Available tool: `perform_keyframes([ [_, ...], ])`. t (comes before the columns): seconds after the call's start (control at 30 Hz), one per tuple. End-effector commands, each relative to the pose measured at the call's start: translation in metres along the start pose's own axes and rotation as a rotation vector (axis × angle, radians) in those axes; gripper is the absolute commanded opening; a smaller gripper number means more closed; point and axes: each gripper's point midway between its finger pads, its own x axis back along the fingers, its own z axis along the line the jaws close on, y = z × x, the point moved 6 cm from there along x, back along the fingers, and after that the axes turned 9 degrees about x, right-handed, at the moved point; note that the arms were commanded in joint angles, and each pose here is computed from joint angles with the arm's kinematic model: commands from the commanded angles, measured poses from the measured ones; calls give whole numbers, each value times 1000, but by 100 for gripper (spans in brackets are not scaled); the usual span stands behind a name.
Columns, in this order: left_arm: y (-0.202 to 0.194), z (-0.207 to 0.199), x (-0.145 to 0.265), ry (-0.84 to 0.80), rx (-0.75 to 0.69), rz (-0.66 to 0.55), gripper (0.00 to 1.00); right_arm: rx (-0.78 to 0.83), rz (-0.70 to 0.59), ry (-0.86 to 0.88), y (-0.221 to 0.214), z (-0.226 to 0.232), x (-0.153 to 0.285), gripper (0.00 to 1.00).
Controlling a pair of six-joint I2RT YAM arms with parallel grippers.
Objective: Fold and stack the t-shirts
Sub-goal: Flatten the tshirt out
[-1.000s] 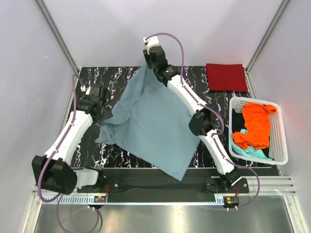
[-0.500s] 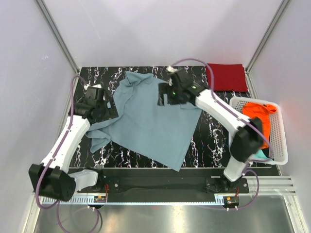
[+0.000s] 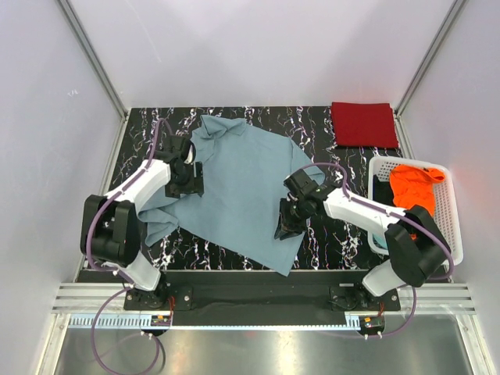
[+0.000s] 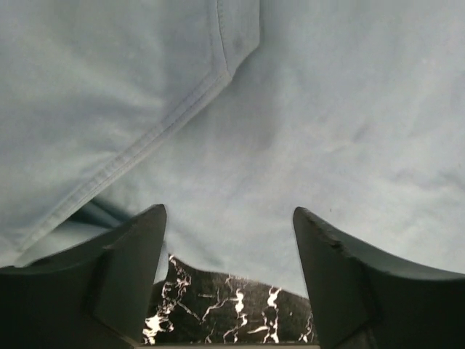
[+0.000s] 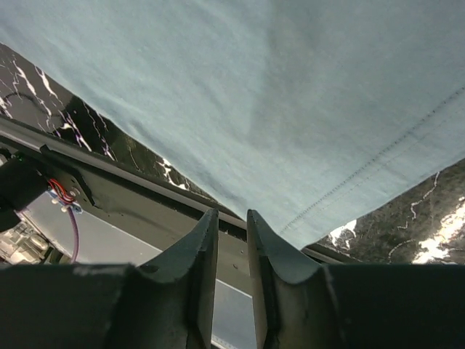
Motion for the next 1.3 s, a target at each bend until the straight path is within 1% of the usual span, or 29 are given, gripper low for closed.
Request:
perform_keyframes([
  [0.0,22,-4,5,7,-23,-87,80,-9,-31,42,5,8,-3,29],
  [0.1,19,6,-12,88,-58,-76,80,-34,-41,-26,6,-3,-12,28],
  [0.23,23,12,-22,142,-78,-94,73,-54,-44,-82,12,-11,-22,18],
  [0.27,26,12,-25,144,-75,-117,72,-55,-48,-95,13,-12,-23,10],
  [0.37,30,12,-34,160,-76,-118,70,-132,-37,-141,13,-28,-30,4],
  [0.43,30,11,-46,173,-89,-86,70,-197,-31,-169,12,-40,-34,3],
  [0.53,37,12,-53,208,-108,-86,67,-270,-34,-202,10,-54,-35,0],
  [0.63,41,14,-61,239,-109,-83,54,-334,-47,-226,10,-66,-33,0],
  [0.67,44,13,-61,242,-106,-86,44,-356,-50,-233,10,-70,-33,0],
  [0.7,44,13,-64,251,-102,-82,42,-383,-53,-237,10,-72,-32,0],
  [0.73,45,14,-66,256,-101,-82,37,-403,-51,-243,10,-77,-31,0],
  [0.77,49,12,-67,254,-102,-86,23,-433,-59,-239,13,-83,-28,0],
  [0.8,49,12,-70,262,-101,-74,14,-453,-58,-238,14,-87,-27,0],
  [0.83,51,11,-69,265,-102,-74,8,-477,-58,-239,13,-91,-25,0],
  [0.9,57,7,-57,253,-81,-96,0,-520,-68,-236,16,-101,-20,0],
  [1.0,63,2,-34,217,-44,-135,0,-558,-92,-264,20,-114,-11,0],
  [1.07,70,0,-7,201,-17,-181,0,-585,-110,-293,24,-123,-5,0],
  [1.1,73,1,3,196,7,-202,0,-627,-114,-339,25,-138,2,0],
  [1.13,80,4,20,190,29,-246,0,-644,-129,-355,30,-144,7,0],
  [1.2,90,14,34,217,67,-297,0,-650,-143,-385,35,-156,16,0],
  [1.23,99,22,42,252,92,-338,0,-652,-172,-392,47,-162,24,0],
  [1.27,109,42,47,289,145,-356,0,-618,-186,-440,52,-168,29,0],
])
